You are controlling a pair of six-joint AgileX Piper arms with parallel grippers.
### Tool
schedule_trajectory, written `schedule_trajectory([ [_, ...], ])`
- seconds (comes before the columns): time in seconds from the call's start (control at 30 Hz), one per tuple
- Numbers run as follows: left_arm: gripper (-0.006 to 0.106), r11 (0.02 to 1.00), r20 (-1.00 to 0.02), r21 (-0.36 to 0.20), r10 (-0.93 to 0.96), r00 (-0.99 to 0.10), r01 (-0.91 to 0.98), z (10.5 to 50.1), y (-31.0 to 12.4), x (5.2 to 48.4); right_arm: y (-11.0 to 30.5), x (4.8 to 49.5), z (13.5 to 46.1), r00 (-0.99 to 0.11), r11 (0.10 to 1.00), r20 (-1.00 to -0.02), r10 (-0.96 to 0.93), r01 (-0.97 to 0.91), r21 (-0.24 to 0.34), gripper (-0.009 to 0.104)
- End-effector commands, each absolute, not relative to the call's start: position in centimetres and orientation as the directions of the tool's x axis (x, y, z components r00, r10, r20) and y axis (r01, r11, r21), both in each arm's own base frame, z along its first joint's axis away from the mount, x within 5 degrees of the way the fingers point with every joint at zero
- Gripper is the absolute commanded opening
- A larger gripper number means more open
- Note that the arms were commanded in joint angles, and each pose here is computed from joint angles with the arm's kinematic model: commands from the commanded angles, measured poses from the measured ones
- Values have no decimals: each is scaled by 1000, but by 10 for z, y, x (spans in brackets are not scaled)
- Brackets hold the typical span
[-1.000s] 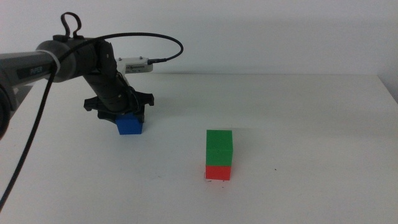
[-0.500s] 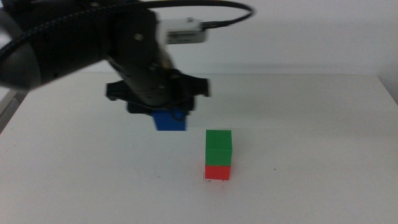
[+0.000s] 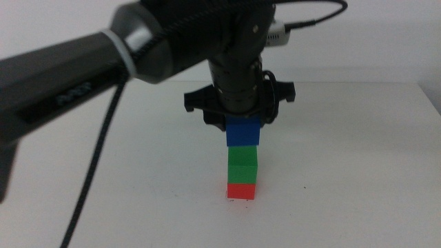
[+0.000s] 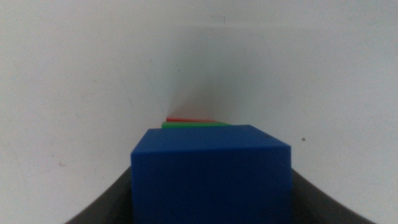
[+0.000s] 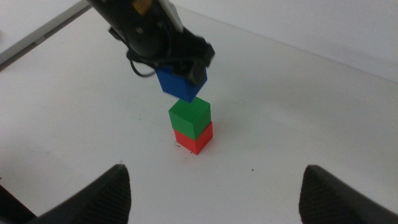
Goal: Stack red cubes first, then green, then blue cubes in a specific spot.
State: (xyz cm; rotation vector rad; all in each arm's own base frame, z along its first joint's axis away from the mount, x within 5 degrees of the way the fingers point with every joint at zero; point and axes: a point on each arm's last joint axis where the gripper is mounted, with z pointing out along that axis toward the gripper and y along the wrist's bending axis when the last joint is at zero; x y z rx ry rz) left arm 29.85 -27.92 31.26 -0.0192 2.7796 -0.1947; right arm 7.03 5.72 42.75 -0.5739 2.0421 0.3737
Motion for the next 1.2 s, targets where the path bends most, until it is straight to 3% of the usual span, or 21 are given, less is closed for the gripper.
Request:
schedule_trajectory([
  [0.0,-2,990,-329,-138,-32,-944,14,309,-283,299,56,70,427,-430,841,-867,-252,-541,24,89],
  [1.07,-1,997,-263,-55,31,-964,47,261,-296,314,56,70,427,-430,841,-867,-252,-541,24,89],
  [1.1,32,998,-261,-39,33,-965,45,261,-295,313,56,70,427,-430,841,-867,-252,-541,24,89],
  [1.17,45,998,-264,-34,37,-964,47,261,-295,314,56,70,427,-430,841,-867,-252,-541,24,89],
])
